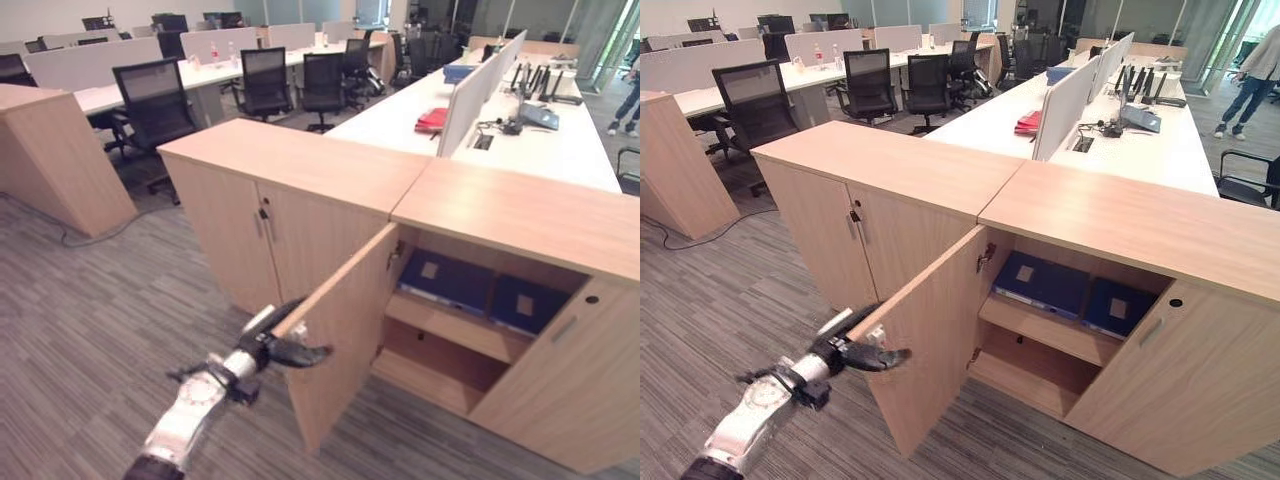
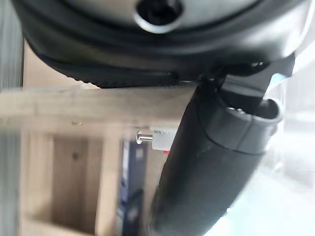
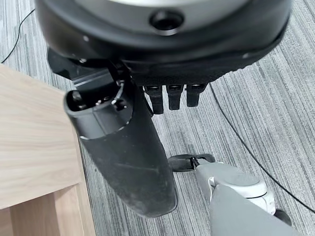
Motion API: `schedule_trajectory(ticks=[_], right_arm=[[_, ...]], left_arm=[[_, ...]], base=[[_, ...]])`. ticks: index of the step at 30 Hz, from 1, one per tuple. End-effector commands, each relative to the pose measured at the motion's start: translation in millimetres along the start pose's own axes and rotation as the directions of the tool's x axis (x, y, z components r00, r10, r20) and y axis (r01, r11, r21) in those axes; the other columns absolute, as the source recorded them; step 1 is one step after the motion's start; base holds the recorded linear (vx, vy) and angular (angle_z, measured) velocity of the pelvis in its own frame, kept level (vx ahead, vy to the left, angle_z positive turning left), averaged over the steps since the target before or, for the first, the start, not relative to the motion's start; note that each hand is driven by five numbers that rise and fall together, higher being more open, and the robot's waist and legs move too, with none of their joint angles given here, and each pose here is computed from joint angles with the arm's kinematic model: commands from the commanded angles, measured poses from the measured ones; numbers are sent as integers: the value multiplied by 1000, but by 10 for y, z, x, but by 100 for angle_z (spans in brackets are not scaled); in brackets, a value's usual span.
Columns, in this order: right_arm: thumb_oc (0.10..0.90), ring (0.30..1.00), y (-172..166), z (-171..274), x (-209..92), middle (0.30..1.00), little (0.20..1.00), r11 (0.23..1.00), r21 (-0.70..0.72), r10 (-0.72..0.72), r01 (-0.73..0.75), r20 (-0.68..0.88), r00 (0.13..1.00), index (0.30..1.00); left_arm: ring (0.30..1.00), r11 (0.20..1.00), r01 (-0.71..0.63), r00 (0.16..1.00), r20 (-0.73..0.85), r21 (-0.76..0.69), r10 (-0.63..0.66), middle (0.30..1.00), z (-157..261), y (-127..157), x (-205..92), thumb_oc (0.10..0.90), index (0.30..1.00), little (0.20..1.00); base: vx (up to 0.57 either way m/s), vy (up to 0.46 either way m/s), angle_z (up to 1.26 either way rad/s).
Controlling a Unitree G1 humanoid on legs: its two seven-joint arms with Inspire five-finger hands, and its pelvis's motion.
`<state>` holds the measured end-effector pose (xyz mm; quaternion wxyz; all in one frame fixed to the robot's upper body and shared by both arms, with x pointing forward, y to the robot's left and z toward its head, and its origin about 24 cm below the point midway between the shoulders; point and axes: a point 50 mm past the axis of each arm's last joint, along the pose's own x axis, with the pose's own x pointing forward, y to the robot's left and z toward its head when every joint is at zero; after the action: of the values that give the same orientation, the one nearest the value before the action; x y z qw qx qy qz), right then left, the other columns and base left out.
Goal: Put the empty folder in the office cabinet
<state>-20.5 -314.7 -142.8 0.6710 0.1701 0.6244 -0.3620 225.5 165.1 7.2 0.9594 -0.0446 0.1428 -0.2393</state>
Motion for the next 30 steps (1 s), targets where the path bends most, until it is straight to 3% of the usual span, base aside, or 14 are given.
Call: schedule_trajectory(ticks=[1,4,21,22,23,26,30], right_arm=[[800,900,111,451,-75,900,900,998,66,-9,3,91,996,900],[800,900,174,511,-82,900,900,999,46,-9,5,101,995,900],[800,900,106,640,-112,900,900,987,-146,-41,60,127,991,900],[800,900,552,611,-75,900,900,965,-262,20,16,134,991,900],[800,900,678,580,-61,900,900,969,-231,122,-88,139,983,900],[800,900,478,527,-47,900,900,967,-251,74,-41,120,990,900],[800,900,347,347,-17,900,900,970,-241,55,-36,76,996,900]], left_arm=[[900,767,621,756,382,-162,-532,900,776,-1005,377,800,900,900],[900,719,653,747,356,-238,-561,900,674,-1134,377,800,900,900],[900,680,683,731,276,-268,-625,900,452,-1203,225,800,900,900],[900,679,676,736,311,-287,-602,900,533,-1291,249,800,900,900],[900,705,657,752,299,-266,-588,900,566,-1253,313,800,900,900],[900,699,694,710,321,-172,-626,900,764,-1299,337,800,900,900],[900,619,785,582,380,-33,-719,900,1135,-1529,326,800,900,900]], base=[[-8,-39,2],[-7,-49,-1],[2,-54,-3],[5,-80,-8],[7,-92,-12],[10,-83,-18],[0,-51,1]])
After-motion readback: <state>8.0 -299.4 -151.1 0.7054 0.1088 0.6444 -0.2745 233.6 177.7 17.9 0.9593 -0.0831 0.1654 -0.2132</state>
